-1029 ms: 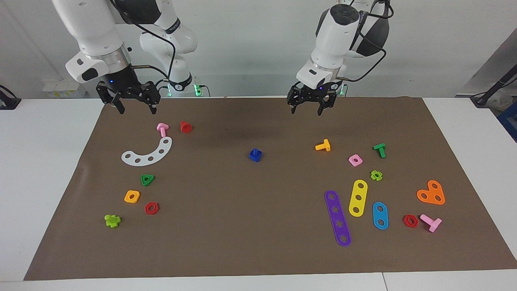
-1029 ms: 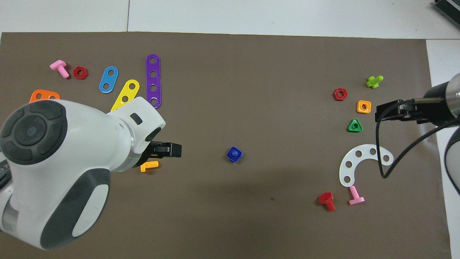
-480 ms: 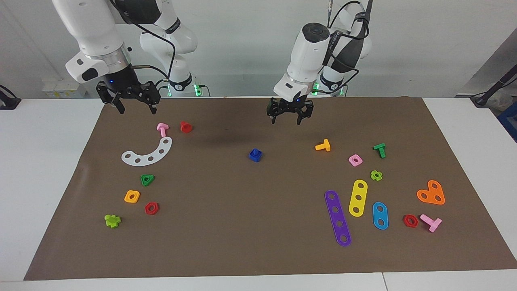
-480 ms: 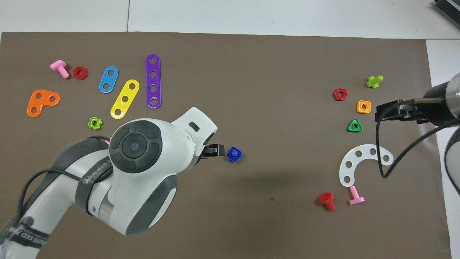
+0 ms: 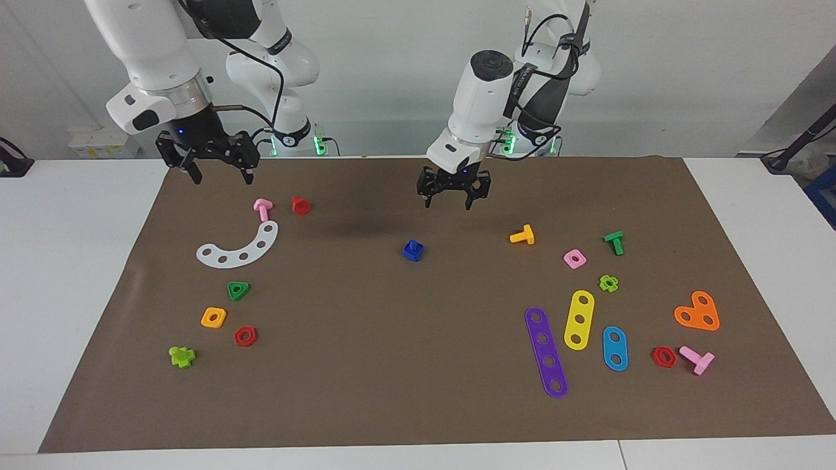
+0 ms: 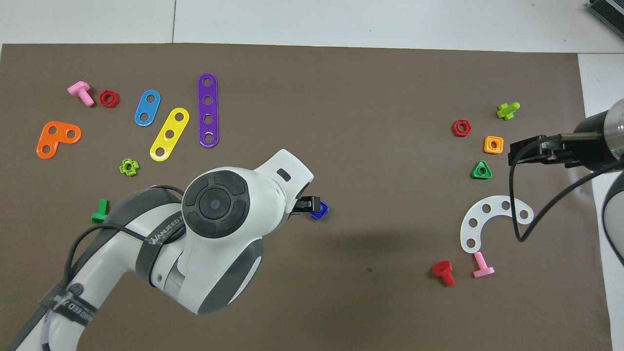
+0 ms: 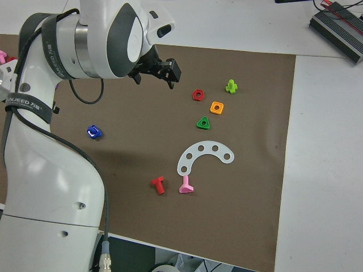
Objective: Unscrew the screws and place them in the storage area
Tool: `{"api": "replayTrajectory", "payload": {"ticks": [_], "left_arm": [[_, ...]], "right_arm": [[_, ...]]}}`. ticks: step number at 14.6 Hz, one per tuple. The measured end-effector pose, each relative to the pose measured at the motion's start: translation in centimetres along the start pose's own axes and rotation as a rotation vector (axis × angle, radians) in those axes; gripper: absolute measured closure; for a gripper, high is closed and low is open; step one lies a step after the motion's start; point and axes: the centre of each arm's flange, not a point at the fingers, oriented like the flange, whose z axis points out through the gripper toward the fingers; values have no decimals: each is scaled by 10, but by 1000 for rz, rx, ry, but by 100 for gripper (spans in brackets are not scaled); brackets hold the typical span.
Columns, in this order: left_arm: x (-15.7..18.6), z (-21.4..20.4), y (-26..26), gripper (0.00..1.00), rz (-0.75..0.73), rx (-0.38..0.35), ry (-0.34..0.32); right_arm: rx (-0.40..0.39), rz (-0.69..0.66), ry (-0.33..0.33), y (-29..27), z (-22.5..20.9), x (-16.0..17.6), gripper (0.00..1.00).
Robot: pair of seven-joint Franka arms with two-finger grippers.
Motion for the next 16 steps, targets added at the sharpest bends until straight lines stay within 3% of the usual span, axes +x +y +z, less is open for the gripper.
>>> {"api": "replayTrajectory", "payload": {"ticks": [16], "left_arm": [[7,78,33,0,16,-10,3]], "right_arm": [[0,0,0,0,0,0,0]]}}
